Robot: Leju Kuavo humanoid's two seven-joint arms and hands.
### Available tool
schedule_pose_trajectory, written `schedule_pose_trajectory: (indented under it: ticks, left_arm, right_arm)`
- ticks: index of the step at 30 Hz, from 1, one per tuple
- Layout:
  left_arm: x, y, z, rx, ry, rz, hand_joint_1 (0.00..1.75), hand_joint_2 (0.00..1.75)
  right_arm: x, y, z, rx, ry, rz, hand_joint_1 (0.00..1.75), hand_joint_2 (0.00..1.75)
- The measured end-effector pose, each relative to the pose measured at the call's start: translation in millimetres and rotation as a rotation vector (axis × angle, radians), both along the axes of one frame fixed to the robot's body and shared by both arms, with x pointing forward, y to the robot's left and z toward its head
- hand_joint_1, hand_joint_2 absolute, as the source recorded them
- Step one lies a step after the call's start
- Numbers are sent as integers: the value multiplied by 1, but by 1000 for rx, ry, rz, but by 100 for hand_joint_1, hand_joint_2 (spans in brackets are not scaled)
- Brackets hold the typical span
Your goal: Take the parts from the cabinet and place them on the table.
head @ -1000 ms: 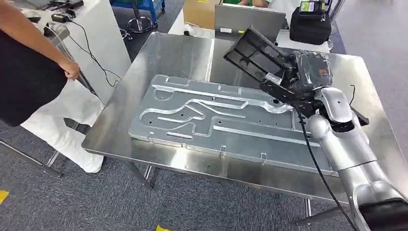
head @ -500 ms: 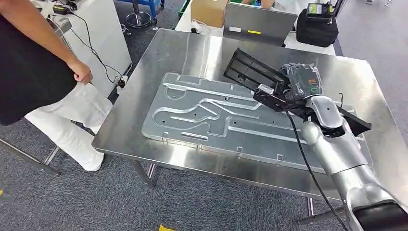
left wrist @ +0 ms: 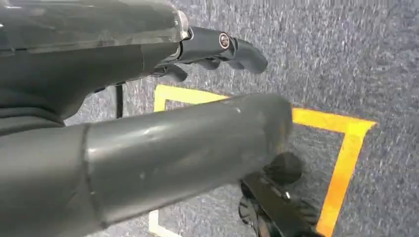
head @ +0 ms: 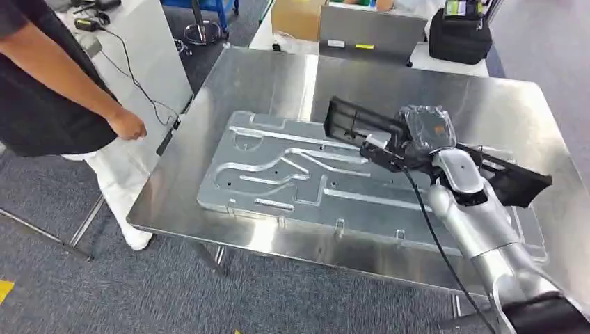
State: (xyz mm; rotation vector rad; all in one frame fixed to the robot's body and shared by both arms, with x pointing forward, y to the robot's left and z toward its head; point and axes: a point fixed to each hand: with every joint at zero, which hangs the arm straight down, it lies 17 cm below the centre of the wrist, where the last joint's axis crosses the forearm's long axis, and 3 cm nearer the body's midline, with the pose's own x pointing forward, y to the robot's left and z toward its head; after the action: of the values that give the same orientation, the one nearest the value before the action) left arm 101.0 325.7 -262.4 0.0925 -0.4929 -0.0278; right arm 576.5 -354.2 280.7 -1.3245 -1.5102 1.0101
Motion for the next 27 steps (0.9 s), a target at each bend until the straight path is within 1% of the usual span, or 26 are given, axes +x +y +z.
schedule_pose_trajectory:
  ticks: [3,7,8,10,11,14,18,27]
  left_arm:
    - [-1,0,0,1,2,0,0,0]
    - [0,1,0,2,0,0,0,0]
    - [0,1,0,2,-1,0,0,175]
    - [-2,1,0,3,1,0,0,175]
    - [-2,0,0,-1,1,-1,0,0]
    - [0,-1,1,-16,-6,9,0,0]
    - [-1,-2,1,-23,-5,13,0,0]
    - [-1,-1,1,-29,-7,16,0,0]
  right_arm:
    - [0,2,-9,2,16,2,175,175]
    - [0,3,-10,4,18,1,175,175]
    - [0,3,-11,4,20,1,0,0]
    - [1,3,-13,1,23,-2,0,0]
    - [1,2,-15,0,27,-3,0,0]
    - [1,1,-19,-3,34,-3,0,0]
    - [-2,-1,-36,-5,67,-9,0,0]
    - [-2,-1,-36,-11,66,-5,0,0]
